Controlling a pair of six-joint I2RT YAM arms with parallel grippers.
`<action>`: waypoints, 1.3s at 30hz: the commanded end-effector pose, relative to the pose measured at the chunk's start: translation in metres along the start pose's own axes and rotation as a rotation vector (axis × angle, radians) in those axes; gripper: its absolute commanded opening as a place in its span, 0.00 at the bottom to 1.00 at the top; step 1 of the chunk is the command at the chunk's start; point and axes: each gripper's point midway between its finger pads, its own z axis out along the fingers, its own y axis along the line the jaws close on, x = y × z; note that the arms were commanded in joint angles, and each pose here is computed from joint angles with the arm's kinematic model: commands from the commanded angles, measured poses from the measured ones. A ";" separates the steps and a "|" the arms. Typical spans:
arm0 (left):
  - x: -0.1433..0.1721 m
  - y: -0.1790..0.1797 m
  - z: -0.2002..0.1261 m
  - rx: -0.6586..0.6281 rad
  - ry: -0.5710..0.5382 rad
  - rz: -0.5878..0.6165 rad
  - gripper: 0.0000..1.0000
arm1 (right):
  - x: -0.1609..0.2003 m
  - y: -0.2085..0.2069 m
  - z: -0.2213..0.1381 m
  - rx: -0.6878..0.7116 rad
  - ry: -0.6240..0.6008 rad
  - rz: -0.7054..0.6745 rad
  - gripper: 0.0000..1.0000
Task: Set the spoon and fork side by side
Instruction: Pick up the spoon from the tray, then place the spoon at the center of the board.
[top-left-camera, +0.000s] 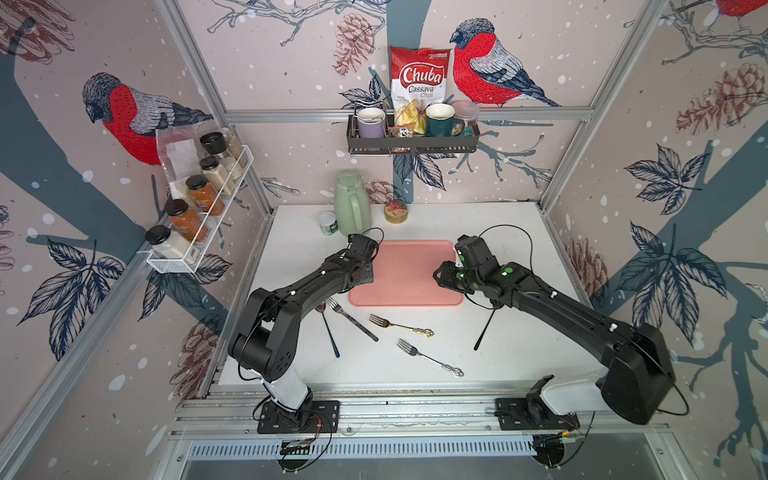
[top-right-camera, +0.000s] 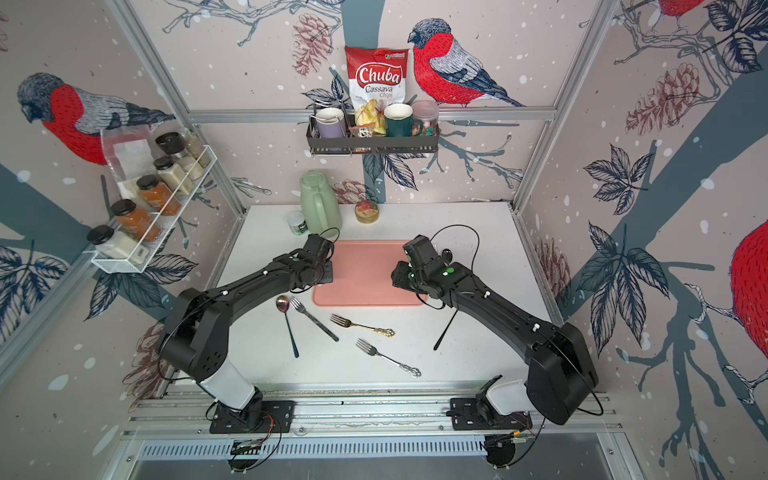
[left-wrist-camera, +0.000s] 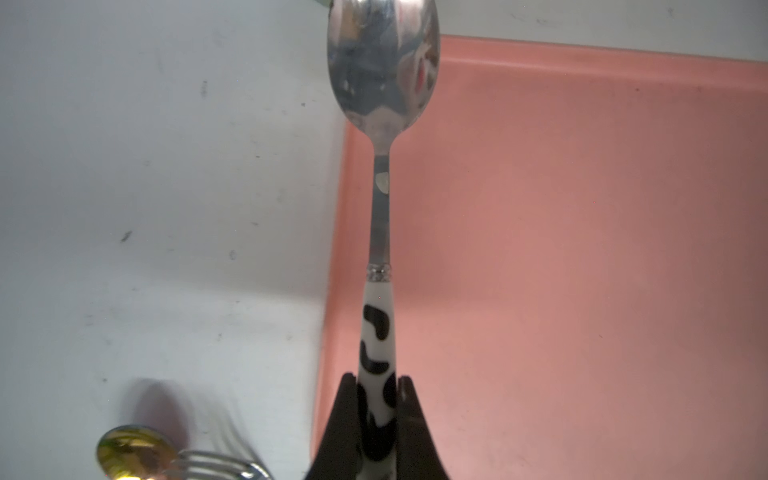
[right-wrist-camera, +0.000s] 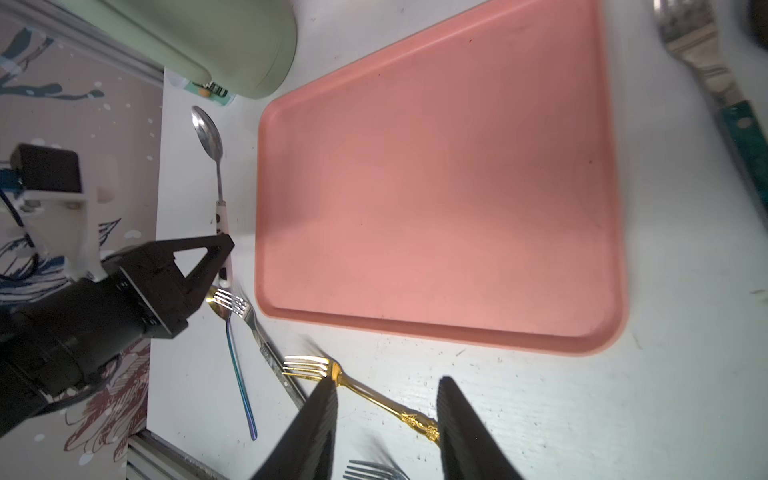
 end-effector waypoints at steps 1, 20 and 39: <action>0.007 0.028 0.001 -0.045 0.029 -0.022 0.08 | 0.025 0.018 0.015 0.021 0.088 -0.182 0.42; 0.033 0.067 0.054 -0.052 0.142 -0.140 0.08 | 0.111 0.021 0.082 0.222 0.317 -0.717 0.40; 0.026 0.061 0.045 -0.007 0.118 -0.134 0.39 | 0.160 0.014 0.111 0.159 0.475 -0.721 0.44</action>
